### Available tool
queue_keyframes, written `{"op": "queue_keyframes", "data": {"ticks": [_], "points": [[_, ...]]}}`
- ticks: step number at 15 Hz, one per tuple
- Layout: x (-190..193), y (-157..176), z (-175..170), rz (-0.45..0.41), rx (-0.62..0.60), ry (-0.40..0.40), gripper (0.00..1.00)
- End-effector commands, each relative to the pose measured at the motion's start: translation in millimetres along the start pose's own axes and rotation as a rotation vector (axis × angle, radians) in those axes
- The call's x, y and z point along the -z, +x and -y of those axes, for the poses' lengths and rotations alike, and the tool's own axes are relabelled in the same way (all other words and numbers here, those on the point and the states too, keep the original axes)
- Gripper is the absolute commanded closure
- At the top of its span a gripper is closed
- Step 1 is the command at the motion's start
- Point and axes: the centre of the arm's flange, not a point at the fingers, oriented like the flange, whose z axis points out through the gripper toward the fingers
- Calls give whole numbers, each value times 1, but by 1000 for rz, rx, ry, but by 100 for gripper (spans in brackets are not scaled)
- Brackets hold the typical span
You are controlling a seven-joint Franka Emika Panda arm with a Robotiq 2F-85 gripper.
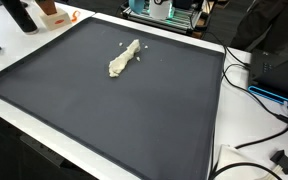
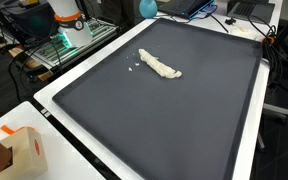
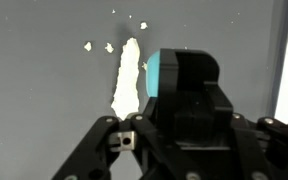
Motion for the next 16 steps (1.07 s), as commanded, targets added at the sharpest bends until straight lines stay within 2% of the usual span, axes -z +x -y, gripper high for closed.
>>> {"op": "queue_keyframes", "data": {"ticks": [1, 4, 5, 13, 14, 16], "points": [[9, -2, 9, -22, -27, -65, 75], [14, 0, 15, -36, -43, -121, 75], [9, 2, 9, -24, -25, -72, 50], [12, 3, 13, -33, -30, -96, 50], [12, 3, 13, -33, -30, -96, 75], [10, 16, -12, 14, 26, 1, 75]]}}
